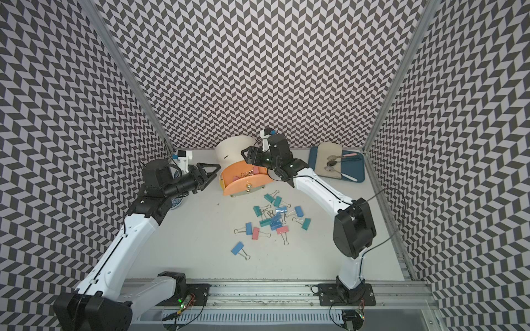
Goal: Put the binder clips in the drawer according to color
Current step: Place the binder clip in the drawer, then pick up the binder clip at the center of the board.
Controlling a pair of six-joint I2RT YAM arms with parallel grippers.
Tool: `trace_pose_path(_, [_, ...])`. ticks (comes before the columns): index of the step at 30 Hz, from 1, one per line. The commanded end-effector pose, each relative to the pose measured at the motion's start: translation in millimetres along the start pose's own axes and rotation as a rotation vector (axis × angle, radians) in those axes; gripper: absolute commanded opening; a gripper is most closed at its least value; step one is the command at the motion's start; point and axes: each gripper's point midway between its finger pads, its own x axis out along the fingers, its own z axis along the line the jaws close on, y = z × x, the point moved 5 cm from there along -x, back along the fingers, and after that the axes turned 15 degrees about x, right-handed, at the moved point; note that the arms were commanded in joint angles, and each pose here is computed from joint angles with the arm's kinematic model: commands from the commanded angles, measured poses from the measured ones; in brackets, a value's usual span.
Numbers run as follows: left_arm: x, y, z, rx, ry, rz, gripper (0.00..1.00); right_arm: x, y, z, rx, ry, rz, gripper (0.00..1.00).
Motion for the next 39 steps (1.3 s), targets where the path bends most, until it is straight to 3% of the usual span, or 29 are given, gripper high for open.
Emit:
trace_pose_path(1, [-2, -1, 0, 0.033, 0.000, -0.006, 0.64, -18, -16, 23, -0.057, -0.047, -0.070, 0.76])
trace_pose_path(10, [-11, 13, 8, 0.049, -0.065, 0.013, 0.63, -61, -16, 26, -0.138, 0.025, -0.124, 0.75])
trace_pose_path(20, [-26, 51, 29, 0.033, -0.144, 0.051, 0.63, -119, 26, -21, -0.148, 0.163, -0.129, 0.73])
trace_pose_path(30, [-34, 106, 64, -0.048, -0.192, 0.101, 0.64, -146, 87, -89, -0.088, 0.278, -0.020, 0.73])
trace_pose_path(39, [-35, 157, 95, -0.124, -0.212, 0.155, 0.64, -144, 149, -151, -0.016, 0.400, 0.173, 0.72])
